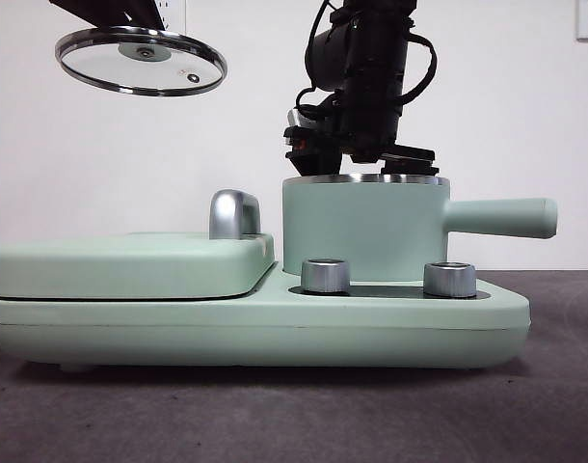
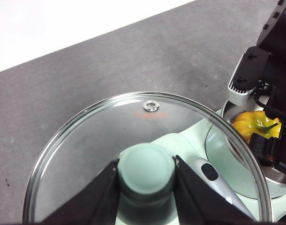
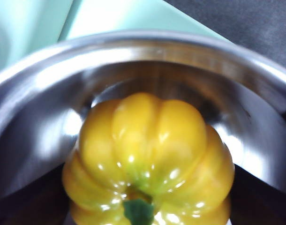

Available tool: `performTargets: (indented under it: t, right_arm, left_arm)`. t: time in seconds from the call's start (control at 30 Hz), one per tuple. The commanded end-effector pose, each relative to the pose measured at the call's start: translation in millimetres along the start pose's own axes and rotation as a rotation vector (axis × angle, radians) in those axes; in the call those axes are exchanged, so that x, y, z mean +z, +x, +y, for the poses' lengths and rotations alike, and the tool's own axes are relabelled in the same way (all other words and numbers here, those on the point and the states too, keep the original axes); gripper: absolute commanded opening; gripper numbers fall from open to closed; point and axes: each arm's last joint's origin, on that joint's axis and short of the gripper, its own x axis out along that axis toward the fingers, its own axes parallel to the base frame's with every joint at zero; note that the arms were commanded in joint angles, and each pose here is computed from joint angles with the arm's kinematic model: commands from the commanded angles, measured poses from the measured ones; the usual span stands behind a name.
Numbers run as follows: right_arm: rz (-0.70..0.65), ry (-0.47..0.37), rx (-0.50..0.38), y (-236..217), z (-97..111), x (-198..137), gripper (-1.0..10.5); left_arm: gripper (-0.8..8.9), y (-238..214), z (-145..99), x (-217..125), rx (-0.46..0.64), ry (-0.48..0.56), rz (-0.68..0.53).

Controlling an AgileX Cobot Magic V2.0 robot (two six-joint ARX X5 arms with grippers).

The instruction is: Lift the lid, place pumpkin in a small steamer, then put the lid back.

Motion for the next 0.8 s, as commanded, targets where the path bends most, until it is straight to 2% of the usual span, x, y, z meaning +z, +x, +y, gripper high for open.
performTargets:
  t: [0.03, 0.5, 0.6, 0.8]
  right_arm:
    - [0.09, -0.004, -0.01, 9.4, 2.0, -3.3, 3.2]
    - [0.108, -0.005, -0.007, 17.1, 2.5, -2.2, 3.2]
    - [0.108, -0.008, -0.007, 17.0, 4.2, -2.3, 4.4]
    - [0.078, -0.004, -0.005, 6.2, 4.9, -2.6, 4.7]
  left_arm:
    - [0.53, -9.1, -0.6, 10.0, 0.005, 0.005, -0.063]
    - [0.53, -9.2, -0.6, 11.4, 0.007, 0.004, -0.077]
    - [0.53, -9.2, -0.4, 11.6, 0.007, 0.005, -0.08]
    - [0.53, -9.3, -0.4, 11.9, 0.008, 0.004, -0.083]
